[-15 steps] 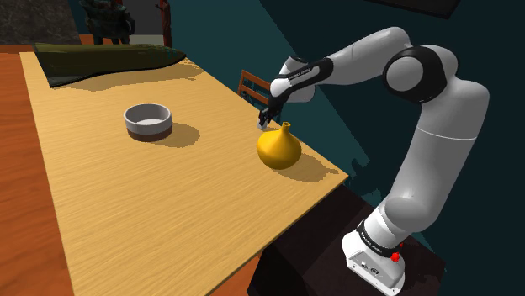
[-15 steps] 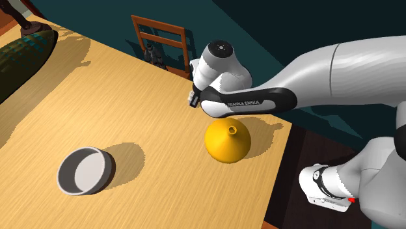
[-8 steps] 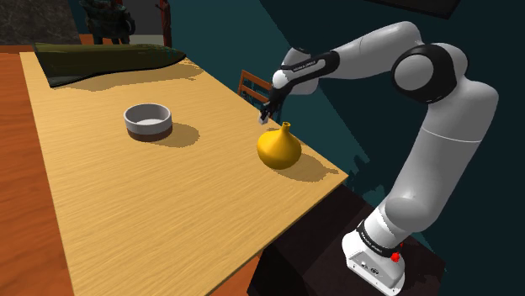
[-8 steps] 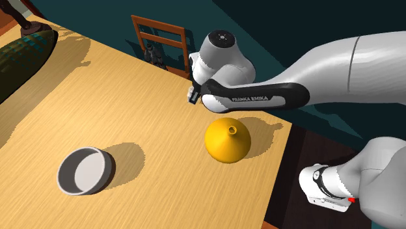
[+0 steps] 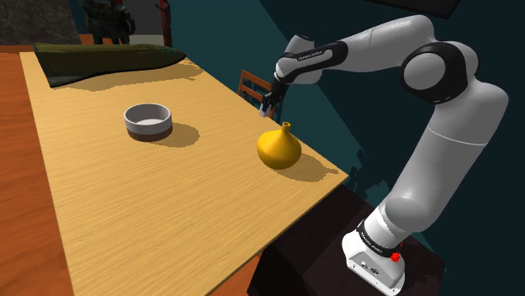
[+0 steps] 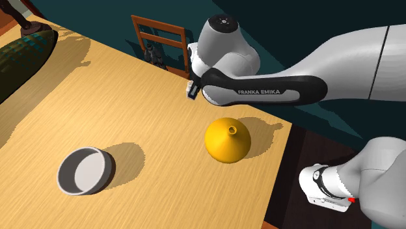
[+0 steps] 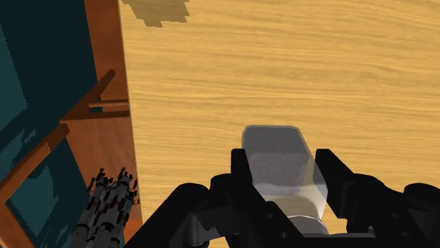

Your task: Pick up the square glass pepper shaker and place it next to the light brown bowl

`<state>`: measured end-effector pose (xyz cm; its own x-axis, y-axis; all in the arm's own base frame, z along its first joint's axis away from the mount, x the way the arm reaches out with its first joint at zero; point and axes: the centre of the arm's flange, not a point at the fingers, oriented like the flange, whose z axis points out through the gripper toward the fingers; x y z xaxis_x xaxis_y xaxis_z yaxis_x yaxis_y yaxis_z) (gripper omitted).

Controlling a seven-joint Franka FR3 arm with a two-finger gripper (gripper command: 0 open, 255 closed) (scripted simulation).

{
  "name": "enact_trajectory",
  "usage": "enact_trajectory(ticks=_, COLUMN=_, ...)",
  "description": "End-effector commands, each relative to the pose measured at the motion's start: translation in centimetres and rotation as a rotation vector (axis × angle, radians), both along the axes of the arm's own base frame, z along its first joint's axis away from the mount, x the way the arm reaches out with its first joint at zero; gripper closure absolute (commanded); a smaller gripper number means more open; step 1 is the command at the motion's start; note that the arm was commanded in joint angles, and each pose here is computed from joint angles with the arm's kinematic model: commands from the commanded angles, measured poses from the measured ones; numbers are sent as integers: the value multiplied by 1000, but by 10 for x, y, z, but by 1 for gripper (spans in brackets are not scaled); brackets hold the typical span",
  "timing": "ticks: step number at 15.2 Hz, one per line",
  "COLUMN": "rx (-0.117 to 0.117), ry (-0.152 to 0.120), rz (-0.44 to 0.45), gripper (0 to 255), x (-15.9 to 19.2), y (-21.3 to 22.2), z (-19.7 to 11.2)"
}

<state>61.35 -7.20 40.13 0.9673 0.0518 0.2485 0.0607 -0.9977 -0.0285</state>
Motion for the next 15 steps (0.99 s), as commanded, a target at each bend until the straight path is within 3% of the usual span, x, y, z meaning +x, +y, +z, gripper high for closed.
enact_trajectory(ticks=1, rx=0, ry=0, rz=0, gripper=255, x=-1, y=-1, z=11)
enact_trajectory(ticks=15, rx=0, ry=0, rz=0, gripper=255, x=-1, y=-1, z=85)
